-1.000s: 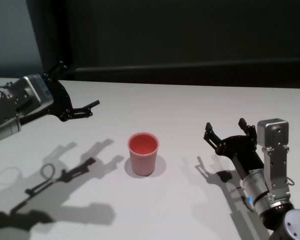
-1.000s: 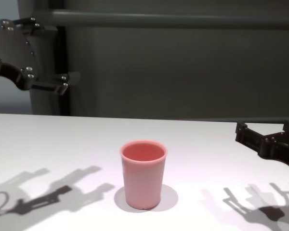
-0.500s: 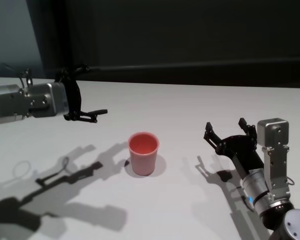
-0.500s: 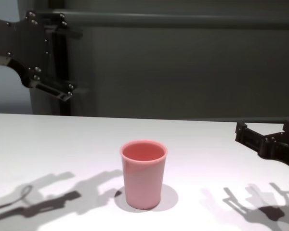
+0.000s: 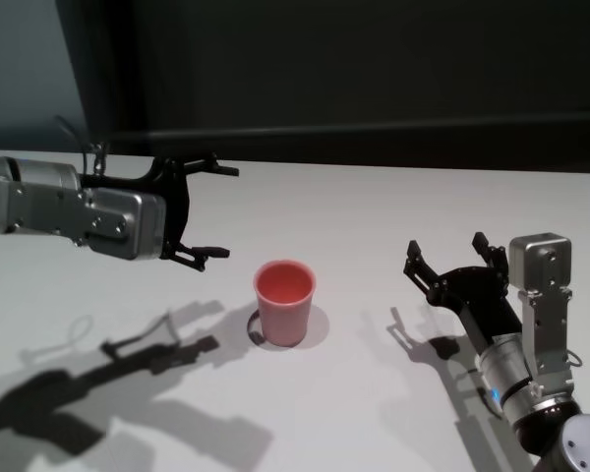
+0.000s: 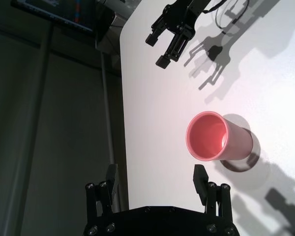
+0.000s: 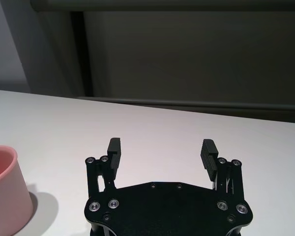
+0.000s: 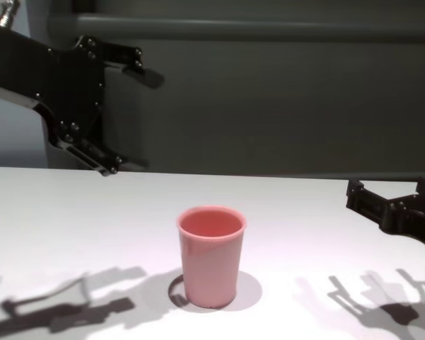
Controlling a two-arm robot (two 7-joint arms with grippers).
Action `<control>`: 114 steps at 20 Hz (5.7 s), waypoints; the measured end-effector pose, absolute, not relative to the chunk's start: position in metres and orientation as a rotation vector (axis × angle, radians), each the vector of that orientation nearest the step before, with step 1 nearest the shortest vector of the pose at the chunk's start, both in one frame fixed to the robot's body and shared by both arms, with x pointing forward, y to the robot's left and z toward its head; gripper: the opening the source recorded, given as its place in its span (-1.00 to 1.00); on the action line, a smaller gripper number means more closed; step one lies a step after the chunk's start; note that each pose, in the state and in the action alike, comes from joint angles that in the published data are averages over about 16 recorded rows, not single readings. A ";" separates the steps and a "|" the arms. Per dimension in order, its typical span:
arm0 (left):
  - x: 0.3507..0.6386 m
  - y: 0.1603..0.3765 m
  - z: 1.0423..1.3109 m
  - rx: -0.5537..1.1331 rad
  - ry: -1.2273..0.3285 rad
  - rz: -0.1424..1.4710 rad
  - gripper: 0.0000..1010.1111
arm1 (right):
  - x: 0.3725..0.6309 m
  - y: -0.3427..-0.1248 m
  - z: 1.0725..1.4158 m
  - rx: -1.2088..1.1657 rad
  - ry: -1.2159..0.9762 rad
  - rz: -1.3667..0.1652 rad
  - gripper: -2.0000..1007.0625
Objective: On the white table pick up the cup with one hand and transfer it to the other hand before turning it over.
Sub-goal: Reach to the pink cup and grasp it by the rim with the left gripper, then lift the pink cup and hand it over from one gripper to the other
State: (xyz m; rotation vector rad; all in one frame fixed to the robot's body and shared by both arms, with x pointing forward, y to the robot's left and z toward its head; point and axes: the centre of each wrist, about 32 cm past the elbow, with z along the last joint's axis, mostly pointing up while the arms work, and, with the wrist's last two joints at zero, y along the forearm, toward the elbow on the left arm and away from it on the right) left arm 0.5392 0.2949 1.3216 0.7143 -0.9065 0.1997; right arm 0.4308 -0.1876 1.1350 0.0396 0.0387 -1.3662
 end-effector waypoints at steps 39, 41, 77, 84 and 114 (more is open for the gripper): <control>0.589 0.187 1.331 1.080 -1.119 -0.479 0.99 | 0.431 -0.188 1.135 0.040 0.039 -1.366 0.99; 0.591 0.185 1.328 1.086 -1.113 -0.489 0.99 | 0.431 -0.188 1.135 0.040 0.039 -1.366 0.99; 0.602 0.160 1.309 1.089 -1.122 -0.628 0.35 | 0.431 -0.188 1.135 0.040 0.039 -1.366 0.99; 0.604 0.158 1.310 1.079 -1.117 -0.639 -0.12 | 0.431 -0.188 1.135 0.040 0.039 -1.366 0.99; 0.609 0.164 1.311 1.054 -1.104 -0.602 -0.90 | 0.431 -0.188 1.135 0.040 0.039 -1.366 0.99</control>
